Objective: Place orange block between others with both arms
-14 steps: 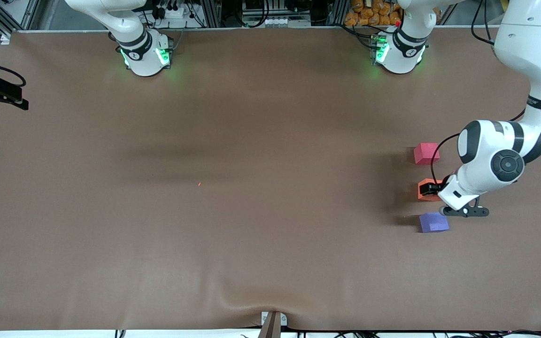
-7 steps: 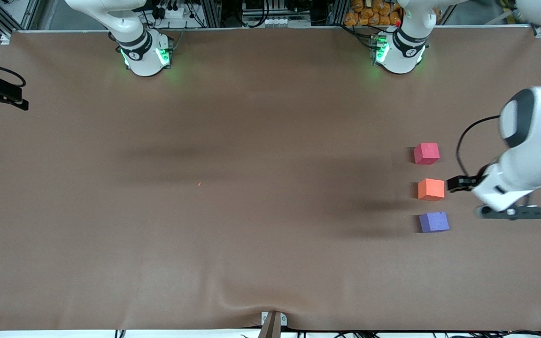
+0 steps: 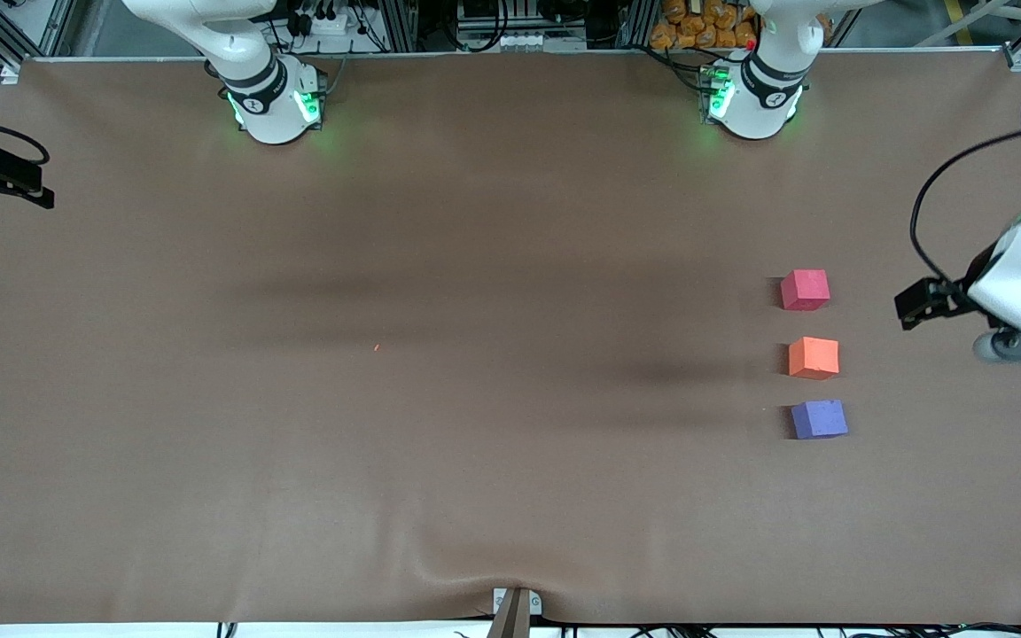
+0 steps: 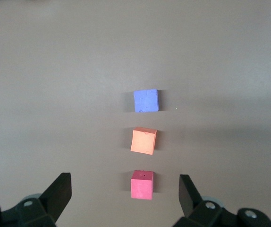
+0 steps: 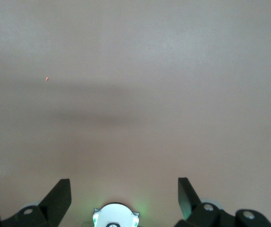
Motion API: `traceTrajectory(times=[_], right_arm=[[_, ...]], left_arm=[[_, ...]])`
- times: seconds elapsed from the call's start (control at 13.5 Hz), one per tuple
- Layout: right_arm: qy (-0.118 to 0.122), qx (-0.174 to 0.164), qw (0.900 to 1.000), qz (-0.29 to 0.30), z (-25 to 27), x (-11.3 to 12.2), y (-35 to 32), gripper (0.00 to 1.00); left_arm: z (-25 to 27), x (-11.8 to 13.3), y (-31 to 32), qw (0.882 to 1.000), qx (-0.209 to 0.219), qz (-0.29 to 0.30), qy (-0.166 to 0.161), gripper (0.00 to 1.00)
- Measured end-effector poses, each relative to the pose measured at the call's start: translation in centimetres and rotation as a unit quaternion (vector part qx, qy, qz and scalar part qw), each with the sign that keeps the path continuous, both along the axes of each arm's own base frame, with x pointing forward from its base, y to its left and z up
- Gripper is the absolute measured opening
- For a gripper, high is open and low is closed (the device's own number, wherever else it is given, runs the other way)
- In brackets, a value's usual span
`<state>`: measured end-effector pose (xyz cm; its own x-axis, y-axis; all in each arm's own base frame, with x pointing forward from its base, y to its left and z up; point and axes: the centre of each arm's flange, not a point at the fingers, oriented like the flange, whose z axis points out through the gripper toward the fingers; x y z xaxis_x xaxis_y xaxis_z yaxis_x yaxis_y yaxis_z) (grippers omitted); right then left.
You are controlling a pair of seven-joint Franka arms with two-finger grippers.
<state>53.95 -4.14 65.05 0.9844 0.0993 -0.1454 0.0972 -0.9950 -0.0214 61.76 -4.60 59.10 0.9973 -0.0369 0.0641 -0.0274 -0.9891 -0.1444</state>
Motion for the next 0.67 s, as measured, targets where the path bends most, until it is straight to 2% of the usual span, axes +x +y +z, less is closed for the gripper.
traceTrajectory(times=[0.3,0.67], right_arm=[[0.001,0.0,1.0,0.0,-0.1,0.0,0.0,1.0],[0.001,0.0,1.0,0.0,-0.1,0.0,0.0,1.0]], left_arm=[[4.5,-3.5,-1.2,1.0,-0.029,0.003,-0.003,1.0],[4.1,-6.2,-0.9,0.997,-0.065,0.019,0.025,1.0]])
